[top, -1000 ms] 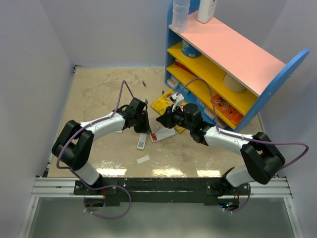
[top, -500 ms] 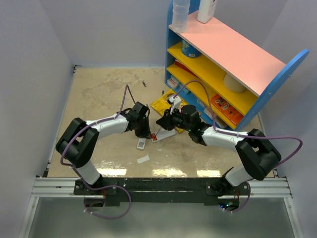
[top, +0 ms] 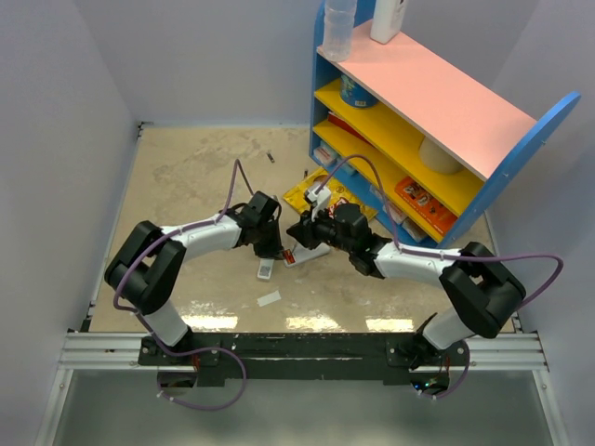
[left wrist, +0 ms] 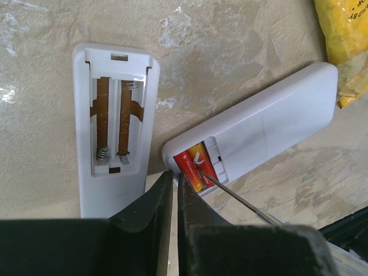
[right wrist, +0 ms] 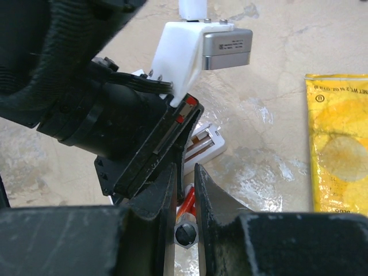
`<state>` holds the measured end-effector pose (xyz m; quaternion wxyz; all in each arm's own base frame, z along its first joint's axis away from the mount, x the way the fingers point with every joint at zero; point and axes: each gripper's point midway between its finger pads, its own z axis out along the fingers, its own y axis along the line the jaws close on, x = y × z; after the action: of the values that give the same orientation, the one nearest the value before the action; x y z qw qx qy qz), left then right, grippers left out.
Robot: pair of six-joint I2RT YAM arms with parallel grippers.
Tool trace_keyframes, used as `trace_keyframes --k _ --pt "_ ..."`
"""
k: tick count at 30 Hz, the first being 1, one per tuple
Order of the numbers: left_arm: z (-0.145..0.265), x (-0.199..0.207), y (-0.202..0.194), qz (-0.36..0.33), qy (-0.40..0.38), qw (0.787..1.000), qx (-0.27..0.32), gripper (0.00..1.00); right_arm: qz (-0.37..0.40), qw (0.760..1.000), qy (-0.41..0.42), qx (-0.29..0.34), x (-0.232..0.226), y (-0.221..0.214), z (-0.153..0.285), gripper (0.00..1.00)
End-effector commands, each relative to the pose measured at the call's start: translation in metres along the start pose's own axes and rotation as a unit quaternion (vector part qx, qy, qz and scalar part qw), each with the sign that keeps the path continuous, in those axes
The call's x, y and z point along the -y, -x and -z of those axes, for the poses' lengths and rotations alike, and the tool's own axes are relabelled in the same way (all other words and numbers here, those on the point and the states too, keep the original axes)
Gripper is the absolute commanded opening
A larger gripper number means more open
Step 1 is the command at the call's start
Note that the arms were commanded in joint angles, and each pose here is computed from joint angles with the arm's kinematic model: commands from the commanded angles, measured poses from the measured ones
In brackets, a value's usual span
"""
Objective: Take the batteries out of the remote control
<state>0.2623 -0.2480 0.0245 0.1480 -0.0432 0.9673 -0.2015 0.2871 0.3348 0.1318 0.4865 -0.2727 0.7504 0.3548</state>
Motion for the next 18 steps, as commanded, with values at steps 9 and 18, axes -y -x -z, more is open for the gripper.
trace_keyframes --k 9,18 --pt "-0.006 -0.032 -0.007 0.008 0.069 0.998 0.011 0.10 0.065 0.997 -0.040 -0.010 -0.007 -0.026 0.003 0.00" --pt "-0.007 -0.035 -0.008 0.007 0.076 0.997 0.011 0.10 0.056 0.998 -0.019 -0.020 -0.021 -0.047 0.007 0.00"
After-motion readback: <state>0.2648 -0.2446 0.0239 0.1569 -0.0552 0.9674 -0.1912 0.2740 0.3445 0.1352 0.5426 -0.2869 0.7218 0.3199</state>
